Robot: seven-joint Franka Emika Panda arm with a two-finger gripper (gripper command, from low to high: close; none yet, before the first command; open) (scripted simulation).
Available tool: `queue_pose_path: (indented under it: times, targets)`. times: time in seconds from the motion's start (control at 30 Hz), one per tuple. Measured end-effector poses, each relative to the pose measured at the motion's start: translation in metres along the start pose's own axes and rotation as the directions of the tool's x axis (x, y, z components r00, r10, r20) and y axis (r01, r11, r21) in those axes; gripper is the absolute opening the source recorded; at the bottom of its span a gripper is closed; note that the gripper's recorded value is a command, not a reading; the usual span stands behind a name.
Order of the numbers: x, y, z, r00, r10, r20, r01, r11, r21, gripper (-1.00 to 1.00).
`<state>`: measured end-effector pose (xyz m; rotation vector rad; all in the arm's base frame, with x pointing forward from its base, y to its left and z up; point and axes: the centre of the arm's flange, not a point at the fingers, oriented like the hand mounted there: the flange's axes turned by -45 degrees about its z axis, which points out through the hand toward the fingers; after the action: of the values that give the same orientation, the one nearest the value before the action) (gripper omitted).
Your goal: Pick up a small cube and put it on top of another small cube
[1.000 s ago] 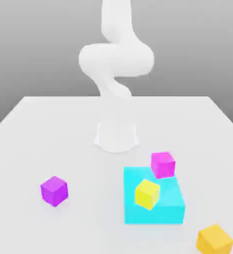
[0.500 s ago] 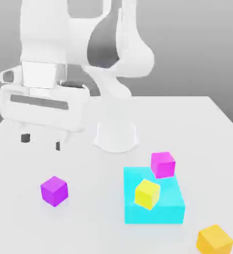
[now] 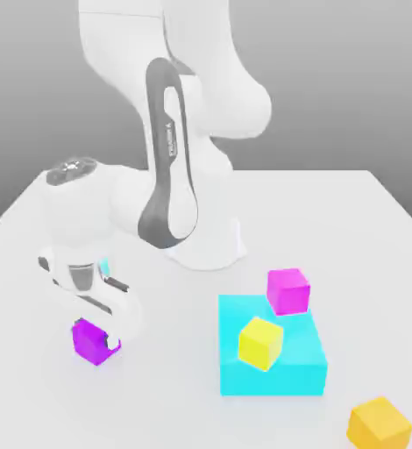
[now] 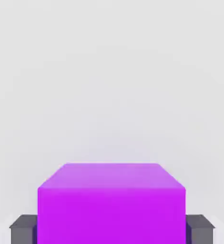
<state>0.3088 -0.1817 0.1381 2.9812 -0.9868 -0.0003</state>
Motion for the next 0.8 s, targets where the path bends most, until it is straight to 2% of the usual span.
queue_pose_path:
  times: [0.1, 0.37, 0.57, 0.8]
  targets:
    - [0.000, 0.000, 0.002, 1.000, 0.001, 0.000, -0.001, 1.000, 0.001, -1.00]
    - [-0.002, -0.004, -0.062, 1.000, 0.011, 0.001, -0.011, 1.000, 0.007, -1.00]
    - [-0.044, -0.113, -0.113, 0.992, -0.127, 0.005, 0.126, 0.991, 0.034, -1.00]
    - [-0.140, -0.203, -0.162, 0.963, -0.270, 0.008, 0.270, 0.962, 0.030, -1.00]
